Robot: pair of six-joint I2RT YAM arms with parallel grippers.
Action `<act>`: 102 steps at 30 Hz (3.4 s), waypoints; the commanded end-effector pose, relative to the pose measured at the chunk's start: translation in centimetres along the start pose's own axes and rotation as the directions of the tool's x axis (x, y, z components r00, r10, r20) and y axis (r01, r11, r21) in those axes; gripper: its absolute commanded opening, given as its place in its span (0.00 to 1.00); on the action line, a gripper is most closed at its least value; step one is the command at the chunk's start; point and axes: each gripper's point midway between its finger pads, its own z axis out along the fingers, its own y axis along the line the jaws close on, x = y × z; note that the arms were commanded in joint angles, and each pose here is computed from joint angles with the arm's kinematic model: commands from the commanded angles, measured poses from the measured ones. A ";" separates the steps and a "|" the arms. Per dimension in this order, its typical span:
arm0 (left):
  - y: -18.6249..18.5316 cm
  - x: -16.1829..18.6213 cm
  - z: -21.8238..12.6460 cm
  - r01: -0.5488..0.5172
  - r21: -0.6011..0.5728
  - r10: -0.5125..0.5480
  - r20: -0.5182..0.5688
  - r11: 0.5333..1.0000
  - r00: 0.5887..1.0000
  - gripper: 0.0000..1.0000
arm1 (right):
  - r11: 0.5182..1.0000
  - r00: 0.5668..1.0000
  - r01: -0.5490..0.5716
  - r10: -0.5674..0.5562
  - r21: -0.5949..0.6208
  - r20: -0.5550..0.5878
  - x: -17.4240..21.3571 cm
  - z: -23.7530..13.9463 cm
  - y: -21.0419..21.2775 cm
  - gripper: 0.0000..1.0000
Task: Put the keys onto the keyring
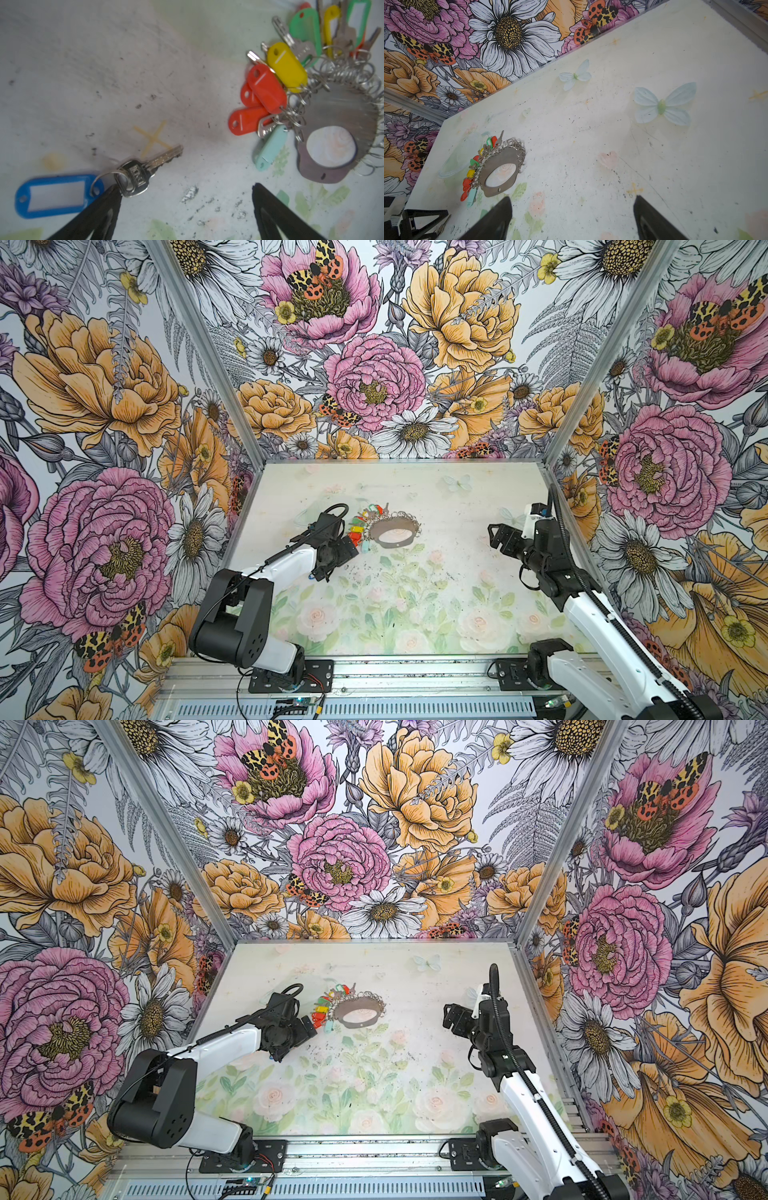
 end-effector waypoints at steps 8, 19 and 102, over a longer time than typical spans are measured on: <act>-9.3 7.3 1.3 -0.175 0.067 0.180 -0.091 0.982 0.979 0.99 | 0.999 0.999 0.002 -0.001 -0.039 0.044 -2.0 -0.9 1.5 0.91; -4.6 0.8 -1.6 -0.034 0.029 0.032 0.062 0.999 0.998 0.99 | 0.999 0.999 0.000 0.002 -0.039 0.032 -1.4 -1.3 1.4 0.91; 0.1 2.1 0.7 0.014 -0.121 -0.026 -0.096 0.993 0.995 0.99 | 0.999 1.000 -0.004 0.004 -0.042 0.010 -1.2 -0.8 1.5 0.90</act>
